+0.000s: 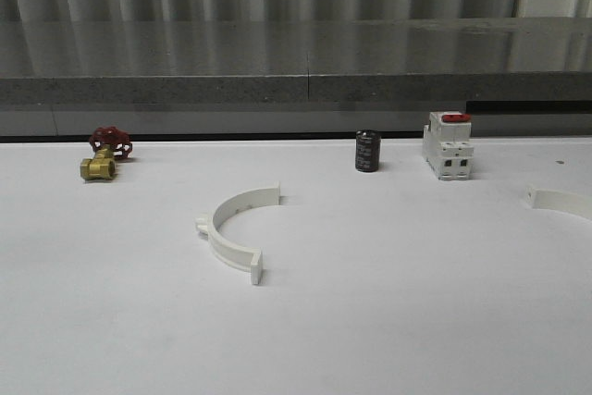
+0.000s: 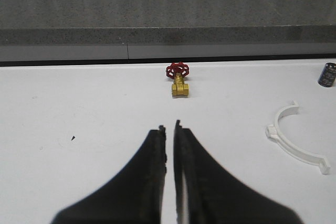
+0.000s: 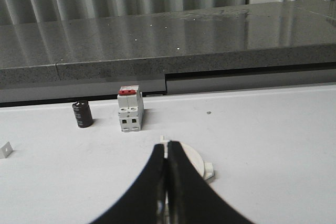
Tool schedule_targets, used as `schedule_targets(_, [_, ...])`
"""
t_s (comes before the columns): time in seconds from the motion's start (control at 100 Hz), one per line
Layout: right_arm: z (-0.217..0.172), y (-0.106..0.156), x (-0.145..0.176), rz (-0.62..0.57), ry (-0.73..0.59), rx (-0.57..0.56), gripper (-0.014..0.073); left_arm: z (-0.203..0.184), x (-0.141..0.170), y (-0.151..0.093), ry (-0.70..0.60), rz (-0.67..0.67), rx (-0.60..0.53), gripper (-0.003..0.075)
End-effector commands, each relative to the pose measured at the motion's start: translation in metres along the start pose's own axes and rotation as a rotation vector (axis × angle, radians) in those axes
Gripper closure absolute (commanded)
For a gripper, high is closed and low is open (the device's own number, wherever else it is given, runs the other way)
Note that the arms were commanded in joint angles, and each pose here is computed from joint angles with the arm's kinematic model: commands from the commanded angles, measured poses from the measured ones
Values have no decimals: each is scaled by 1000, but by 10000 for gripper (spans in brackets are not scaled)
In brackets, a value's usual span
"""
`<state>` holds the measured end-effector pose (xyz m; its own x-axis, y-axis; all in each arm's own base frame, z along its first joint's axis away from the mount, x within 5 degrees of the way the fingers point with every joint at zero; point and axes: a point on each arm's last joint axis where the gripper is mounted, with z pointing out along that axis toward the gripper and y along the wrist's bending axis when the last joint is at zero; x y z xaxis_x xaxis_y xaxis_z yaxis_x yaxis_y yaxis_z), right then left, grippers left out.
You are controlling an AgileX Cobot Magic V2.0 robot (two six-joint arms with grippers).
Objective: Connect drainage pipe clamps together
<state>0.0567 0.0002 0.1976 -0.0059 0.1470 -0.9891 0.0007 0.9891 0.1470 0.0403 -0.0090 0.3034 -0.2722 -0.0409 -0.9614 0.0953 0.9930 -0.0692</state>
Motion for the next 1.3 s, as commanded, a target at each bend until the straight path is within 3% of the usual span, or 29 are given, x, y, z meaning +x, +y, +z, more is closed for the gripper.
schedule_targets(0.0, [-3, 1, -14, -11, -121, -5, 664, -3, -15, -1, -96, -8, 14, 740])
schedule_targets(0.61, [-3, 2, -18, -13, -159, -9, 664, -3, -14, -1, -92, -8, 14, 740])
schedule_targets(0.81, [-5, 3, -28, -64, -180, -8, 664, -3, -14, -1, -92, -8, 14, 740])
schedule_targets(1.06, [9, 9, -60, -57, 30, 9, 664, -3, -14, -1, -92, -8, 14, 740])
schedule_targets(1.29, [61, 14, -94, -54, 340, 38, 664, -3, -14, -1, -92, -8, 14, 740])
